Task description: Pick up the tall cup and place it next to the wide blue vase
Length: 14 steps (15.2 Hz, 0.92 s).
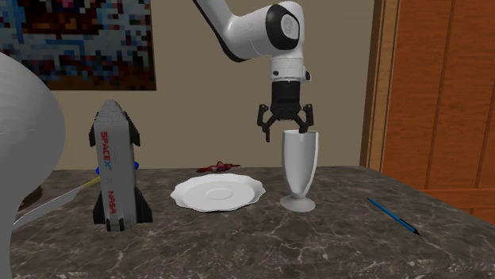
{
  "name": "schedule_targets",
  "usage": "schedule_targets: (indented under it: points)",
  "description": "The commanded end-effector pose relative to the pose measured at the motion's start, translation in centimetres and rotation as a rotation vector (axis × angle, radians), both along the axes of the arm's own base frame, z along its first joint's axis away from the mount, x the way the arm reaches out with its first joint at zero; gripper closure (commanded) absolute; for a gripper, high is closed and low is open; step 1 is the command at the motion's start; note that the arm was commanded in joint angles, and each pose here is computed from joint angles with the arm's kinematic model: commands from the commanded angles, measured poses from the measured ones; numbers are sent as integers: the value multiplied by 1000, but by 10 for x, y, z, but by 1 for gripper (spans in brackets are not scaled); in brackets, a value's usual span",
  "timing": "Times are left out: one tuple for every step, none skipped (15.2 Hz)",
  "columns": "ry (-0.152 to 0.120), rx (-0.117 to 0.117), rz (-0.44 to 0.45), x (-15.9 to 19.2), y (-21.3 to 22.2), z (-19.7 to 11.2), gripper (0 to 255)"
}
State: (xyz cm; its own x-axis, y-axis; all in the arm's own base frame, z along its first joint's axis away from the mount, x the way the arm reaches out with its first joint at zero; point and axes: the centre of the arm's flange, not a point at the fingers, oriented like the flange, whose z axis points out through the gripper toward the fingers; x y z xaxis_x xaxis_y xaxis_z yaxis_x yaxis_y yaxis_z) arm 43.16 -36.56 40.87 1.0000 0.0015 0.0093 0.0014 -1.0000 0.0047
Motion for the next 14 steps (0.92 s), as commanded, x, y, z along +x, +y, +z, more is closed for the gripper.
schedule_targets:
  points:
    - [0,0,0,0,0,-2,0]
    - [0,0,0,0,0,-2,0]
    - [0,0,0,0,0,-2,0]
    - [0,0,0,0,0,-2,0]
    - [0,0,0,0,0,-2,0]
    - [0,0,0,0,0,-2,0]
    - [0,0,0,0,0,-2,255]
    - [0,0,0,0,0,-2,255]
    - [0,0,0,0,0,-2,255]
    - [0,0,0,0,0,-2,255]
    - [0,0,0,0,0,-2,255]
    - [0,0,0,0,0,-2,255]
    - [0,0,0,0,0,-2,255]
    - [0,0,0,0,0,-2,255]
